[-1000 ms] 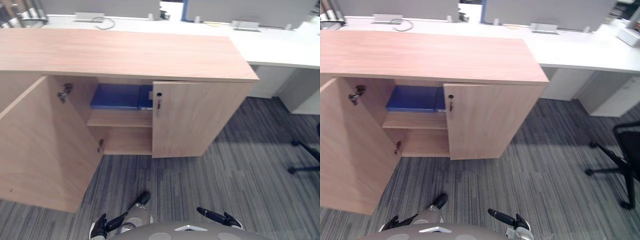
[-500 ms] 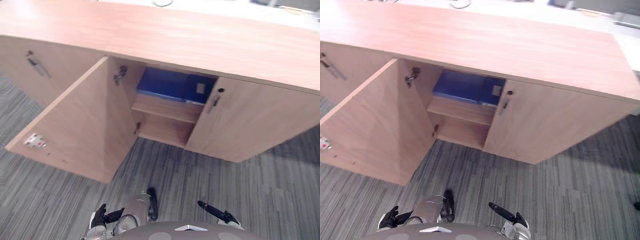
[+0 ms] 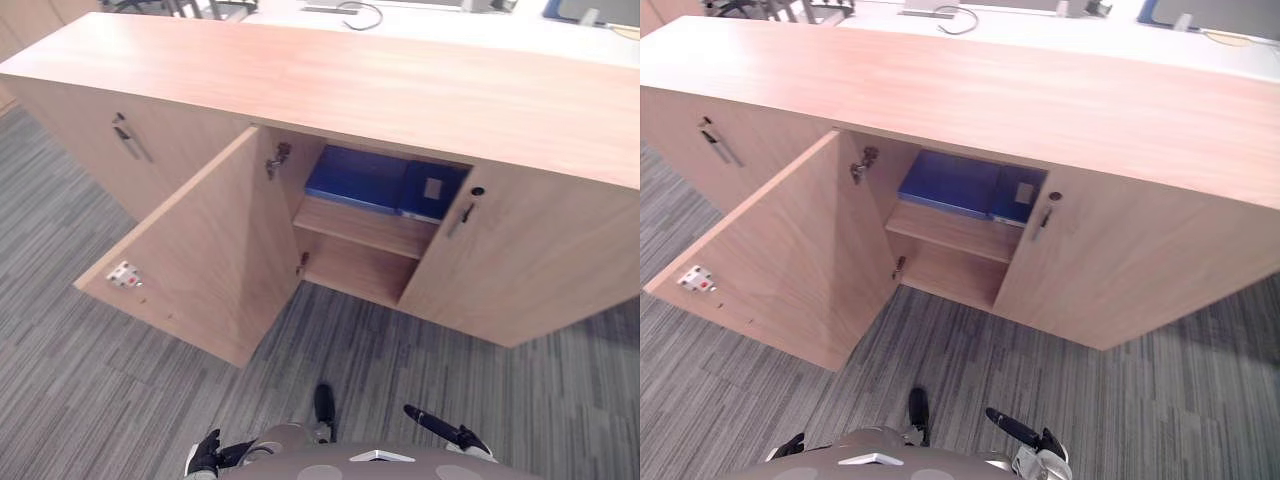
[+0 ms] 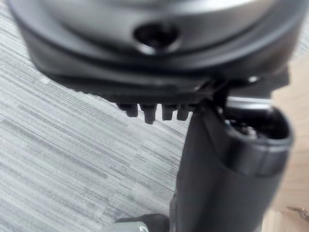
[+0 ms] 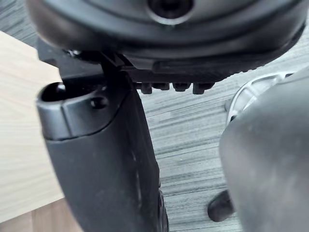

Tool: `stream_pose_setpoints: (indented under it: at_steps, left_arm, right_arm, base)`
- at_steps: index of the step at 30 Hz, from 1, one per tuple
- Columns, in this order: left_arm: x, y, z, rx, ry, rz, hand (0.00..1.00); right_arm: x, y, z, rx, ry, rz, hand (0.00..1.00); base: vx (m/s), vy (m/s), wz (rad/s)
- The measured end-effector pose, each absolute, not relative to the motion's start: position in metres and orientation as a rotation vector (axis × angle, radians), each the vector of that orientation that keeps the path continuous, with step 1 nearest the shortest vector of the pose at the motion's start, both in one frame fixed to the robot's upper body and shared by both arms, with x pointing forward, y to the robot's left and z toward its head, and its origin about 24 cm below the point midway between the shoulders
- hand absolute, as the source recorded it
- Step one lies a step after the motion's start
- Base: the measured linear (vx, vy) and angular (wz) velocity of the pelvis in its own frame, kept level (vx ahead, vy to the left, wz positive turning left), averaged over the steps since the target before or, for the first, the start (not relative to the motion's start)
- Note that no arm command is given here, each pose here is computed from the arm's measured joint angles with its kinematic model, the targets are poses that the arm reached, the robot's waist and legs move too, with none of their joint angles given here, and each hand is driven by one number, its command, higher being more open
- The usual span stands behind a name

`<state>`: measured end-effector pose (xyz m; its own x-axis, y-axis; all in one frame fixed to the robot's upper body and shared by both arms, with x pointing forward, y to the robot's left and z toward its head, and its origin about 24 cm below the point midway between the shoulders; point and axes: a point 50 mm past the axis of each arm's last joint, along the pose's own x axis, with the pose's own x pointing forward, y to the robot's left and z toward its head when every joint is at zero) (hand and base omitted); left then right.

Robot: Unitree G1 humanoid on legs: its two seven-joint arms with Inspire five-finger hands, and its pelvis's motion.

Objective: Walk over to the cabinet, pick up the folder, carry it to the office cabinet, place the folder inside the office cabinet, then close the office cabinet door

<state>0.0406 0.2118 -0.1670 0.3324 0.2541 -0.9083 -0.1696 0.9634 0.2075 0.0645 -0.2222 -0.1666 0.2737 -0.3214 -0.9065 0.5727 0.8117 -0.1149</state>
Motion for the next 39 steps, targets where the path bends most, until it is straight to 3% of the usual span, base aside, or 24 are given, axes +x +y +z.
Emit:
stream_pose_setpoints:
  at_steps: [10,14,20,30,39]
  left_arm:
    - [0.051,0.219,-0.163,0.106,1.147,0.277,1.0]
    - [0.02,0.236,-0.164,0.024,1.221,0.461,1.0]
    - [-0.005,0.234,-0.168,-0.11,1.286,0.616,1.0]
    - [0.039,0.233,-0.162,-0.149,1.124,0.65,1.0]
    - [0.048,0.235,-0.161,-0.193,1.099,0.651,1.0]
  right_arm:
    - [0.031,-0.211,-0.171,0.337,1.199,-0.677,1.0]
    - [0.023,-0.193,-0.177,0.373,1.278,-0.628,1.0]
    - [0.028,-0.195,-0.177,0.376,1.26,-0.64,1.0]
    - [0.034,-0.2,-0.176,0.335,1.245,-0.62,1.0]
    - [0.02,-0.196,-0.178,0.574,1.226,-0.814,1.0]
  base:
    - [0.06,-0.035,0.88]
    - [0.11,-0.243,0.39]
    - [-0.05,-0.227,-0.07]
    - [-0.12,-0.096,0.59]
    - [0.03,0.173,0.41]
